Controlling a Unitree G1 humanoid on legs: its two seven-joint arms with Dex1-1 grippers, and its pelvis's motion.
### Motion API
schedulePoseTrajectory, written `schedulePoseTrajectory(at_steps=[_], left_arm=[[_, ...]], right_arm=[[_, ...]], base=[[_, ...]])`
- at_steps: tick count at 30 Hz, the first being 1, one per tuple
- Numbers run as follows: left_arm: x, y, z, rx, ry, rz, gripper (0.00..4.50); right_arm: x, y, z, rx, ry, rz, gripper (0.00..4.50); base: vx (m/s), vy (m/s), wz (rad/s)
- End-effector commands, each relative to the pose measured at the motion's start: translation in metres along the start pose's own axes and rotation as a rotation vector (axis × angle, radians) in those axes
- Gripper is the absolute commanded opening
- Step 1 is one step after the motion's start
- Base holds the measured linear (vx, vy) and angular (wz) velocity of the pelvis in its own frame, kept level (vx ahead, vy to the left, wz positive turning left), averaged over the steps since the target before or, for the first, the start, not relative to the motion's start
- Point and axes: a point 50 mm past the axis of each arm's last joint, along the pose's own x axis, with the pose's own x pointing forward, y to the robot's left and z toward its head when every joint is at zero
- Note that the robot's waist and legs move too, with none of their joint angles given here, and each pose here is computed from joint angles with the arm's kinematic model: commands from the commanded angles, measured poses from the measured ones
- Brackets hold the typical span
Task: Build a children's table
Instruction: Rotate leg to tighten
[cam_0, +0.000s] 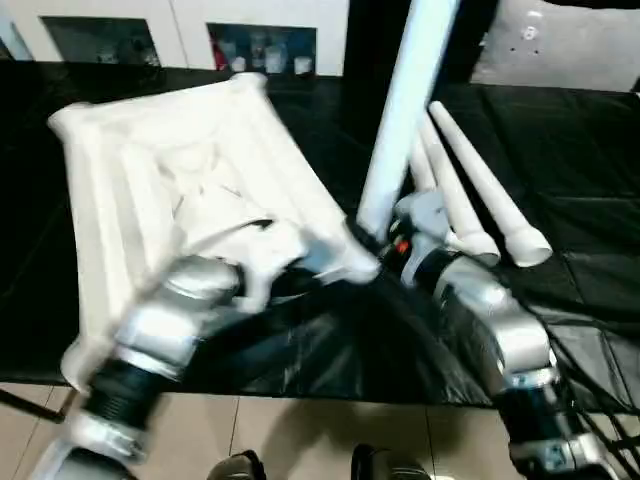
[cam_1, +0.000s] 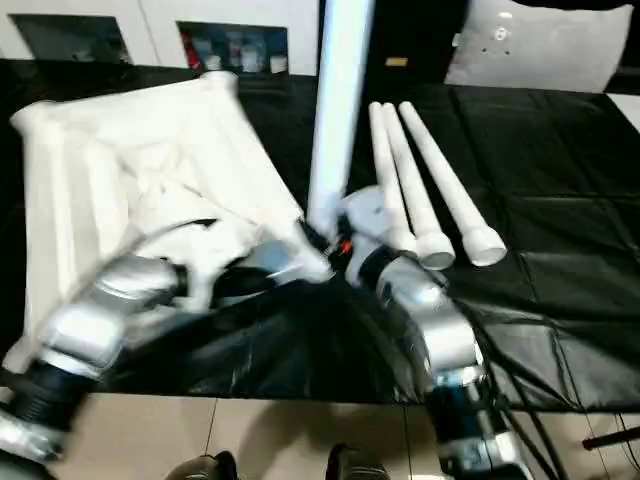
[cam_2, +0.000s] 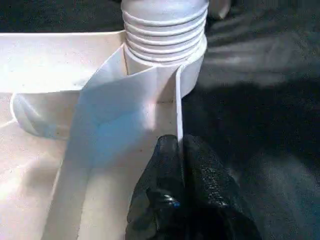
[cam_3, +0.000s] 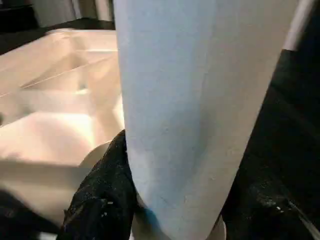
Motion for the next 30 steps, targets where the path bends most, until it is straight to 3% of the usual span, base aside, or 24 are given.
schedulePoseTrajectory(at_steps=[1, 5, 12, 13, 15, 16, 24, 30], left_arm=[[0.024, -0.051, 0.032, 0.056, -0.113, -0.235, 0.0], [0.025, -0.048, 0.028, 0.077, -0.076, -0.197, 0.0], [0.01, -0.028, 0.013, 0.128, 0.024, -0.102, 0.0], [0.01, -0.026, 0.012, 0.129, 0.026, -0.097, 0.0], [0.007, -0.019, 0.009, 0.144, 0.04, -0.07, 0.0], [0.007, -0.018, 0.009, 0.145, 0.041, -0.066, 0.0], [-0.003, 0.006, 0.002, 0.139, 0.061, -0.006, 0.0], [-0.008, 0.015, -0.002, 0.153, 0.084, 0.002, 0.0]], right_arm=[[-0.005, -0.004, -0.055, 0.099, 0.267, -0.08, 1.87], [-0.004, -0.003, -0.054, 0.095, 0.274, -0.059, 1.87], [0.001, -0.004, -0.054, 0.116, 0.276, -0.027, 1.87], [0.001, -0.004, -0.053, 0.118, 0.274, -0.027, 2.22], [0.002, -0.007, -0.051, 0.118, 0.261, -0.026, 2.22], [0.002, -0.007, -0.051, 0.119, 0.26, -0.025, 2.63], [-0.003, -0.009, -0.042, 0.088, 0.198, 0.014, 3.17], [-0.012, -0.01, -0.036, 0.076, 0.15, 0.042, 3.73]], base=[[0.0, 0.0, 0.0], [0.0, 0.0, 0.0], [0.0, 0.0, 0.0], [0.0, 0.0, 0.0], [0.0, 0.0, 0.0], [0.0, 0.0, 0.0], [0.0, 0.0, 0.0], [0.0, 0.0, 0.0]])
